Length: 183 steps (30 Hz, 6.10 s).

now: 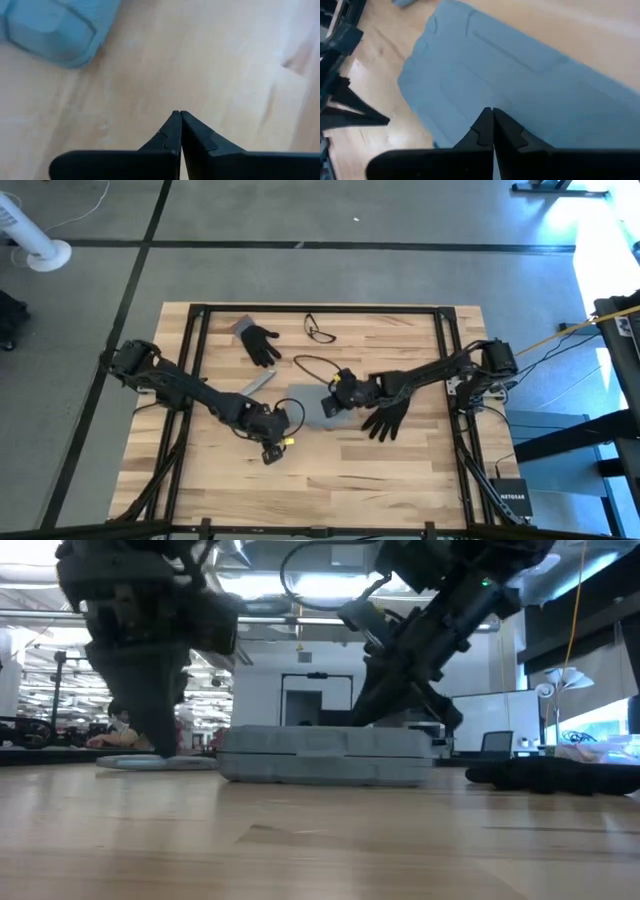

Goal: Prefit tool cases

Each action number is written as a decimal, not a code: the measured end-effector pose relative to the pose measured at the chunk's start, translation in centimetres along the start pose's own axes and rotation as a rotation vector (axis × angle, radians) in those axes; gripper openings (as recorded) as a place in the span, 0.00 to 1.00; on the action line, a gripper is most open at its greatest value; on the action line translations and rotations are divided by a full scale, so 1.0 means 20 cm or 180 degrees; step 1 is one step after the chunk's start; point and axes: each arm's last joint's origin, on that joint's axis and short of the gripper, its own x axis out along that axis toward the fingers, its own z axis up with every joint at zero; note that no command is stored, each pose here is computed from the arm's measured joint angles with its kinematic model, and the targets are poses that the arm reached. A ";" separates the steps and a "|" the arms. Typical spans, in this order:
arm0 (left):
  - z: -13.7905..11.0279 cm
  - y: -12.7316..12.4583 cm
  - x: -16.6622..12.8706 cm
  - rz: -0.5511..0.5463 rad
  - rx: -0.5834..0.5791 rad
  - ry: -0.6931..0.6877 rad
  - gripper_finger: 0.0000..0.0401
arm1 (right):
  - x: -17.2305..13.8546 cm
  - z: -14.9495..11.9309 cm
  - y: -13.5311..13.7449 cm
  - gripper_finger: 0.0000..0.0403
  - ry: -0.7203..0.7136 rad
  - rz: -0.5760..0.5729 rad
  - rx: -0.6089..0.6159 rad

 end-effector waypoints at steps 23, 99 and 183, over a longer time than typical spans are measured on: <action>0.43 0.61 -0.29 0.0806 0.0096 -0.0915 0.00 | -0.02 -0.29 0.08 0.00 0.0229 -0.0174 0.0179; -0.09 0.17 0.00 0.0223 -0.1162 -0.0795 0.00 | 0.07 -0.15 -0.02 0.00 0.0325 -0.0147 -0.0138; -0.13 0.20 -0.44 0.0794 -0.0689 -0.1479 0.00 | 0.10 -0.03 0.32 0.00 -0.0067 0.0825 0.0192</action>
